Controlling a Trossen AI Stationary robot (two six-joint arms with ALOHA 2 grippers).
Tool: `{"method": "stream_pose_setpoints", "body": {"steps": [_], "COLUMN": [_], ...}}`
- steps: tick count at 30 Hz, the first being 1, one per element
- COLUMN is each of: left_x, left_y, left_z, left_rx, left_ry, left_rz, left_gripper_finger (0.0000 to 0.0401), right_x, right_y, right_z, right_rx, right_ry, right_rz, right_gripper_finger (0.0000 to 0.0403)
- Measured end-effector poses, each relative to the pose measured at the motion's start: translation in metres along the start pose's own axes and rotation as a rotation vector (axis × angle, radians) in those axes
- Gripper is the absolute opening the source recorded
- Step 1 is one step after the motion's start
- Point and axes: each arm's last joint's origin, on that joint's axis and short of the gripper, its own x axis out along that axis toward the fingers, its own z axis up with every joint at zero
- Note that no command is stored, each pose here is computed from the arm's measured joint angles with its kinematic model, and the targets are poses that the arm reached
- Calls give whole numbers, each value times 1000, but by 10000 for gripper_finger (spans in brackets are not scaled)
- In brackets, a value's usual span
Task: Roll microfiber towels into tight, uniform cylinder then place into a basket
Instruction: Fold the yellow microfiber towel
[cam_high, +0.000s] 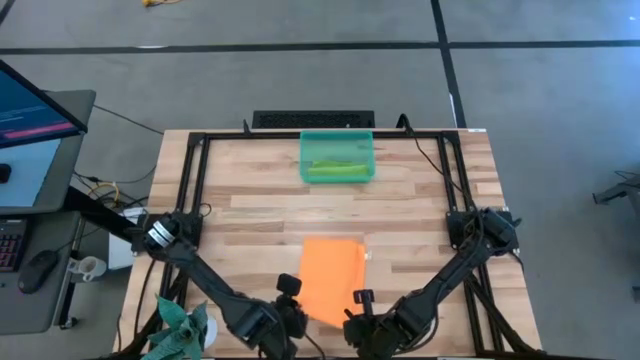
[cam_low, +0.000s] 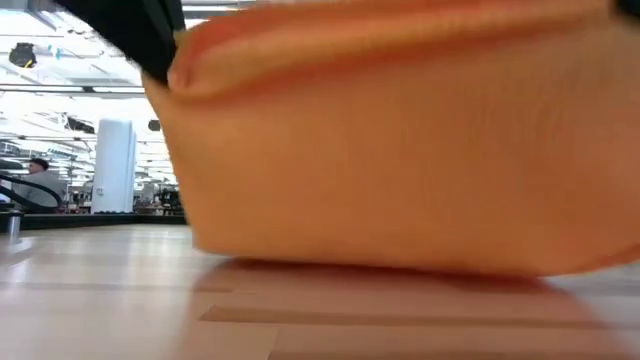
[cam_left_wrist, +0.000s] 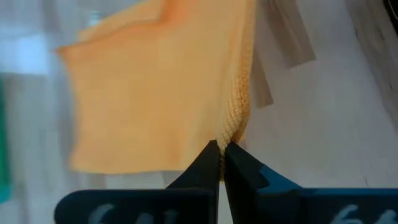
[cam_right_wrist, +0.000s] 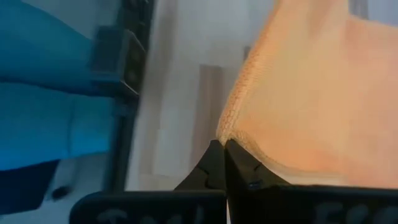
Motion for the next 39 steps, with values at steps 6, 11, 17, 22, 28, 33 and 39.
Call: {"method": "stream_pose_setpoints", "body": {"steps": [6,11,17,22,28,33,39], "left_x": [-15,-15,-5,5,16,38,64], "left_y": [1,11,33,53,74,91,109], "left_z": [0,-5,-4,-2,0,-5,-12], "left_rx": [8,13,-19,-74,-119,-116,-104], "left_ry": [3,37,90,131,162,199,224], "left_rz": [101,222,295,326,373,391,398], "left_gripper_finger": [3,2,2,2,2,2,0], "right_x": [-17,-22,-16,-3,8,15,24], "right_y": [5,-6,-39,-64,-83,-94,-108], "right_z": [11,10,10,4,-3,-9,-20], "right_rx": [-13,-52,-14,33,52,27,14], "right_ry": [-24,31,143,216,268,313,374], "right_rz": [-13,-147,-282,-349,-396,-420,-453], "right_gripper_finger": [7,7,7,7,7,7,7]}}
